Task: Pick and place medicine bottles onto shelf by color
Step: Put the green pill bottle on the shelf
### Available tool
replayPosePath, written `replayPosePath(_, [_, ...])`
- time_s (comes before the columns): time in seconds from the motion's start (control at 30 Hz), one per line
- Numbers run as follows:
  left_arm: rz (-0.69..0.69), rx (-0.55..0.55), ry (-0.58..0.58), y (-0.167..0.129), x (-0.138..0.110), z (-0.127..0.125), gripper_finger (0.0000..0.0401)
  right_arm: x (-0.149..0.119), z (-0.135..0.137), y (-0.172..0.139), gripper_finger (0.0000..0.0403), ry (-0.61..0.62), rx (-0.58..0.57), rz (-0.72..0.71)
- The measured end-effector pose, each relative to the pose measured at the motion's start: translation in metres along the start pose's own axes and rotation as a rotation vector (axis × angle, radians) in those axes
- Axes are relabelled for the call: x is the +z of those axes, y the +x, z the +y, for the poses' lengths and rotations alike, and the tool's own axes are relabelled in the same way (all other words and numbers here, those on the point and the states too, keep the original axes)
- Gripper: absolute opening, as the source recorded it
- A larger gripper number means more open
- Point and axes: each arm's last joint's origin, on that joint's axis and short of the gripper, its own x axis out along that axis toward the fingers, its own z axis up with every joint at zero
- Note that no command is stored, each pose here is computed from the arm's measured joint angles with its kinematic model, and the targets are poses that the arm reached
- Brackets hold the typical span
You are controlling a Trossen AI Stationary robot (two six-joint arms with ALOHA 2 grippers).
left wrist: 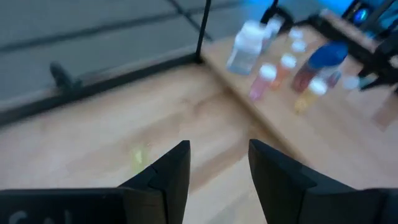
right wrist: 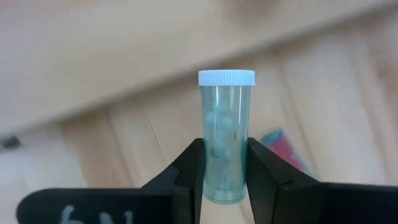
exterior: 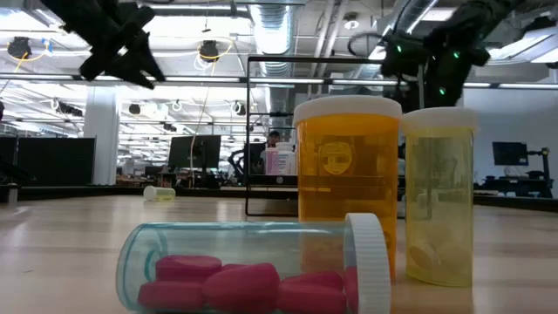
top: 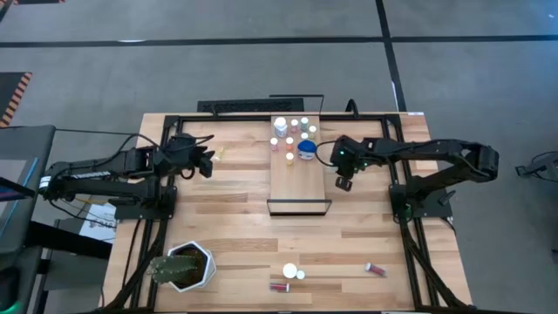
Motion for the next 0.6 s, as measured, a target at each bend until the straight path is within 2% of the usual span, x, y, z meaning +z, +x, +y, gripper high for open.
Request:
replayPosePath(0.1, [-0.070,-0.041,0.049,0.000,0.007,-0.005,0.0149,0.015,0.003,-0.013,0.0102,-0.016,-0.026,-0.033])
replayPosePath(0.27, [-0.164,-0.176,0.130,-0.001,0.019,-0.017,0.0149,0.039,0.008,-0.040,0.0102,-0.047,-0.158,-0.066])
replayPosePath(0.4, [-0.171,-0.303,0.153,0.004,0.024,-0.028,0.0149,0.059,0.018,-0.066,0.0102,-0.076,-0.247,-0.139])
replayPosePath(0.6, [-0.135,-0.347,0.138,0.028,0.022,-0.046,0.0149,0.079,0.036,-0.096,0.0102,-0.108,-0.323,-0.268])
